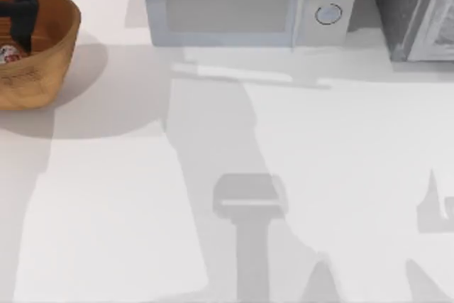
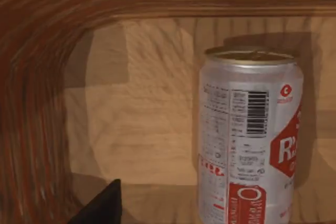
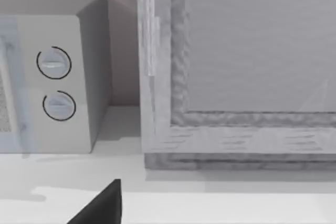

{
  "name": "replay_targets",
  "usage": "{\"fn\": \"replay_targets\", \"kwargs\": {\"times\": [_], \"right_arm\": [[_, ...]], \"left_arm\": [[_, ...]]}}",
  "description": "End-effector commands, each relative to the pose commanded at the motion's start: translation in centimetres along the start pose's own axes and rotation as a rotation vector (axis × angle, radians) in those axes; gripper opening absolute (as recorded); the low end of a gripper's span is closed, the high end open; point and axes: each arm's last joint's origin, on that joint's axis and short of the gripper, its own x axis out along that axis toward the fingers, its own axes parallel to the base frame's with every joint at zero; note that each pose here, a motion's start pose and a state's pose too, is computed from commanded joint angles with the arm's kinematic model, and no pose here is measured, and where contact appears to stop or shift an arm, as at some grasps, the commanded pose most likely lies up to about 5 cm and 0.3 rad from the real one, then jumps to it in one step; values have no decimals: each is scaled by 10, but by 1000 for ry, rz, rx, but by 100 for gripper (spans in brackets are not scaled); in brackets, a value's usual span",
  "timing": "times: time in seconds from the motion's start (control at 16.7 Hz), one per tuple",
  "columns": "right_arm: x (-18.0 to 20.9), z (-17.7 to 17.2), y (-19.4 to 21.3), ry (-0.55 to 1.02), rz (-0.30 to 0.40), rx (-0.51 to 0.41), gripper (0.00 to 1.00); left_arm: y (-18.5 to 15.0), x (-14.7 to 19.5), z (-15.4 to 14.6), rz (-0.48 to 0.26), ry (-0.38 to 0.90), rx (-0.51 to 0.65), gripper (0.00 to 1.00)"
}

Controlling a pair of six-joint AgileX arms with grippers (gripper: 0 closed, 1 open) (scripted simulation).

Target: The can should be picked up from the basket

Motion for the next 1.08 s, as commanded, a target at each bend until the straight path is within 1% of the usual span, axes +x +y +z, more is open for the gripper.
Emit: {"fn": "replay_targets", "kwargs": {"times": [0.12, 0.48, 0.6, 0.9, 1.08], "right_arm": [[0, 0, 0, 0, 0, 0, 100], [0, 0, 0, 0, 0, 0, 100], [0, 0, 0, 0, 0, 0, 100], [0, 0, 0, 0, 0, 0, 100], [0, 0, 0, 0, 0, 0, 100]], "left_arm": [[2, 8, 3, -3, 20, -1, 100], [0, 10, 3, -4, 22, 2, 100], [1, 22, 3, -4, 26, -2, 100], [2, 64, 2, -3, 18, -1, 100], [2, 68, 1, -3, 20, -1, 100]]}}
